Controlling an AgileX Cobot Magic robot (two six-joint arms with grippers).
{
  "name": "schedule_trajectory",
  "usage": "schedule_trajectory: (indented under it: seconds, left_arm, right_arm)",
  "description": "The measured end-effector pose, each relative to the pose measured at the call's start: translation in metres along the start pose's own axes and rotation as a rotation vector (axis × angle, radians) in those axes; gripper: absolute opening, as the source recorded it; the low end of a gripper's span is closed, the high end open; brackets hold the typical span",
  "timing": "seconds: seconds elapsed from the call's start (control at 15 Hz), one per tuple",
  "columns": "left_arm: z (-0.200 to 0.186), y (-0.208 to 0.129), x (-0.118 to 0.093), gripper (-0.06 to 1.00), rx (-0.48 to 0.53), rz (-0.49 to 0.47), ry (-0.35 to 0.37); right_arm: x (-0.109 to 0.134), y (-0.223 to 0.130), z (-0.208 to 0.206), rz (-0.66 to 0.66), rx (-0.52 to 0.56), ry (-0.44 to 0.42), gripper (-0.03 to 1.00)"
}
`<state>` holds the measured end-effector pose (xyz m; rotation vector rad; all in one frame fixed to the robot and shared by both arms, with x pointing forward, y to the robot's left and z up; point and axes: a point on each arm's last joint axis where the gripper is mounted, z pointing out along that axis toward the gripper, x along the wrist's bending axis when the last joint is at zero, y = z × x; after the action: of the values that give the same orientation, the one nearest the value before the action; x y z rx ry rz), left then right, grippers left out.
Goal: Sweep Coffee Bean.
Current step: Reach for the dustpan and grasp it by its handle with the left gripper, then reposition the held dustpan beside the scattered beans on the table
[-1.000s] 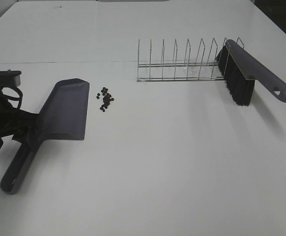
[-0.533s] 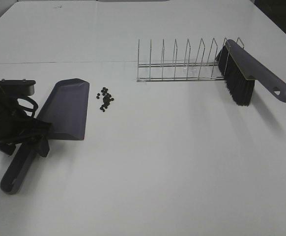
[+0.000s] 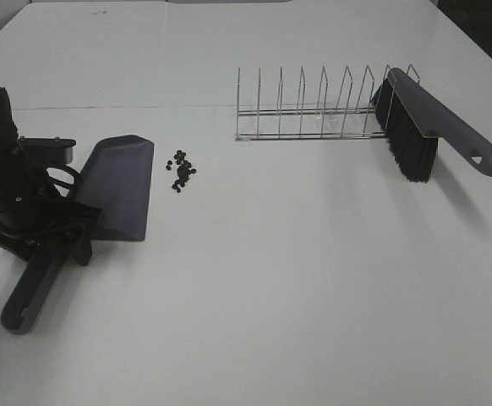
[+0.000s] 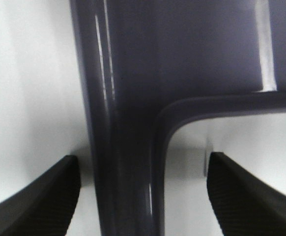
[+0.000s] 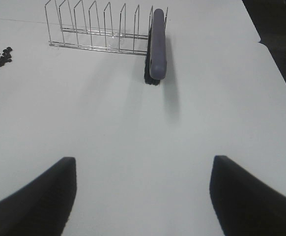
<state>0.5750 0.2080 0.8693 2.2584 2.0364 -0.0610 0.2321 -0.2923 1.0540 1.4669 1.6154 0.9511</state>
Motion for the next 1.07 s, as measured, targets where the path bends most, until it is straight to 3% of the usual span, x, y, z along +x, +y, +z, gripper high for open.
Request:
schedule_trajectory:
  seconds: [0.13,0.2,0.67,0.87,1.07]
  left_arm:
    - [0.000,0.002,0.000,0.51,0.015,-0.009,0.009]
    - [-0.001,0.004,0.000,0.29,0.052,-0.066,0.012]
    - [-0.021,0.007,-0.001,0.27,0.097,-0.090,0.040]
    - [-0.062,0.007,-0.001,0.27,-0.014,-0.079,0.056]
    - [-0.076,0.007,0.000,0.27,-0.056,-0.081,0.080]
  right_arm:
    - [0.000,0.000,0.000,0.000,0.000,0.000,0.63]
    - [0.000,0.000,0.000,0.000,0.000,0.000,0.63]
    - [0.000,0.000,0.000,0.000,0.000,0.000,0.63]
    - [0.000,0.000,0.000,0.000,0.000,0.000,0.63]
    - [0.000,0.000,0.000,0.000,0.000,0.000,0.63]
